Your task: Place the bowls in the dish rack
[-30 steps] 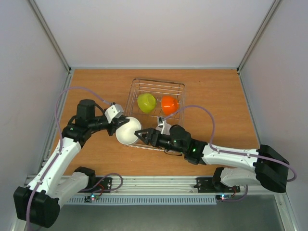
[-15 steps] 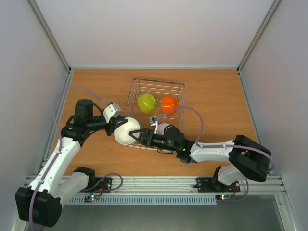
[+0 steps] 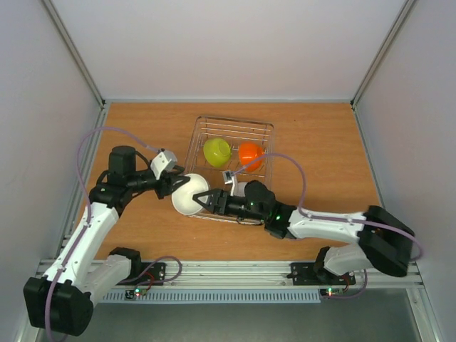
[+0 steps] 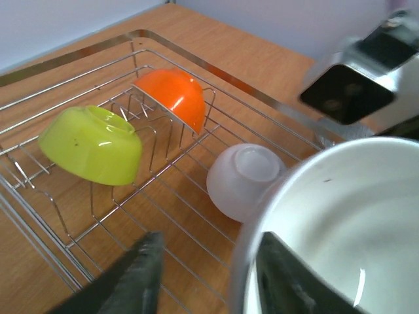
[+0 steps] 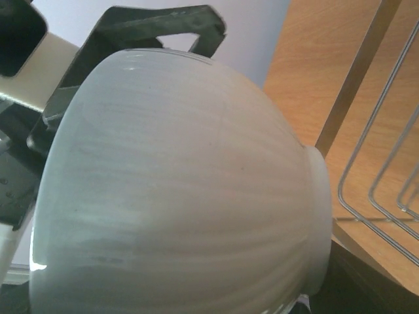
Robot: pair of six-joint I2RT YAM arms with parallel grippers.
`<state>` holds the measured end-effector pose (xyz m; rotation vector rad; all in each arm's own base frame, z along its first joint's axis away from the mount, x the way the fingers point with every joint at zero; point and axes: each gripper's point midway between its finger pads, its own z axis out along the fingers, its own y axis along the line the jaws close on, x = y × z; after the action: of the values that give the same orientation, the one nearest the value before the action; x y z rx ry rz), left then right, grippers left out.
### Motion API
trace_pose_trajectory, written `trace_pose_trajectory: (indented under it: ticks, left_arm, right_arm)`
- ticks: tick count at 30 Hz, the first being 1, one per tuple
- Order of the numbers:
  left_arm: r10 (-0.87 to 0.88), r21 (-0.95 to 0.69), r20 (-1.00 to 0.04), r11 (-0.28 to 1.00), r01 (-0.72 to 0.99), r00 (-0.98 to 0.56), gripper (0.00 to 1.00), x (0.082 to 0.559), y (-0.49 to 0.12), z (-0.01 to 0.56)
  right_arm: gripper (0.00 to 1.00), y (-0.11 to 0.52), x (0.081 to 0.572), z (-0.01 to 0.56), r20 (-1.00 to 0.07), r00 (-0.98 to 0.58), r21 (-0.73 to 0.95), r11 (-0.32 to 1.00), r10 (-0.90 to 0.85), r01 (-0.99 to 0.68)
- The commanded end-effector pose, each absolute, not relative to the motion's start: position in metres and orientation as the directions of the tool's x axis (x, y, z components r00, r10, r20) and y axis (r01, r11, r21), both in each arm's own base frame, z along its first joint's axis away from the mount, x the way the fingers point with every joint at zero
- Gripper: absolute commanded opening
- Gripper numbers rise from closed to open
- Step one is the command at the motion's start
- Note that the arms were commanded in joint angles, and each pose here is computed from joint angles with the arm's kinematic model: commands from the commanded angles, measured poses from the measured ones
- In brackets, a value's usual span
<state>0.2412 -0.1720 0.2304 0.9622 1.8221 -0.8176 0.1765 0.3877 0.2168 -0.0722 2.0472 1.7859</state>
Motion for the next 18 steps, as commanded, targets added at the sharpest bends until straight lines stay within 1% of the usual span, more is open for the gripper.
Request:
trace_pose_trajectory:
  ticks: [1,3,4,5,7,10,12,14,18]
  left_arm:
    - [0.242,-0.052,-0.948,0.528,0.848,-0.208,0.51,0.257,-0.167,0.257]
    - [0.240,-0.044,-0.947,0.558,0.829,-0.212,0.59,0.263,-0.164,0.256]
    - [0.238,-0.039,-0.947,0.579,0.814,-0.215,0.62,0.267,-0.161,0.256]
    - [0.237,-0.033,-0.947,0.601,0.798,-0.218,0.65,0.271,-0.159,0.255]
    - [0.236,-0.017,-0.946,0.653,0.757,-0.224,0.67,0.281,-0.151,0.254]
    - [0.236,-0.002,-0.944,0.694,0.720,-0.230,0.69,0.288,-0.144,0.253]
    - [0.237,0.007,-0.944,0.709,0.705,-0.228,0.69,0.291,-0.141,0.255]
    - [0.238,0.014,-0.943,0.727,0.687,-0.233,0.69,0.294,-0.138,0.254]
    - [0.231,0.039,-0.943,0.792,0.610,-0.240,0.70,0.307,-0.125,0.254]
  right_arm:
    - [0.01,0.364,0.185,0.252,-0.553,-0.817,0.789,0.421,0.165,-0.448]
    - [0.01,0.350,0.191,0.254,-0.621,-0.779,0.678,0.558,0.087,-0.478]
    - [0.01,0.345,0.196,0.264,-0.648,-0.760,0.622,0.613,0.053,-0.487]
    - [0.01,0.340,0.200,0.263,-0.666,-0.746,0.560,0.666,0.007,-0.494]
    - [0.01,0.332,0.210,0.261,-0.694,-0.717,0.441,0.746,-0.070,-0.499]
    - [0.01,0.322,0.224,0.248,-0.689,-0.694,0.238,0.837,-0.212,-0.492]
    - [0.01,0.316,0.234,0.244,-0.689,-0.669,0.101,0.877,-0.279,-0.470]
    - [0.01,0.315,0.240,0.237,-0.679,-0.628,-0.043,0.875,-0.381,-0.483]
    - [0.01,0.313,0.249,0.235,-0.655,-0.593,-0.190,0.862,-0.467,-0.469]
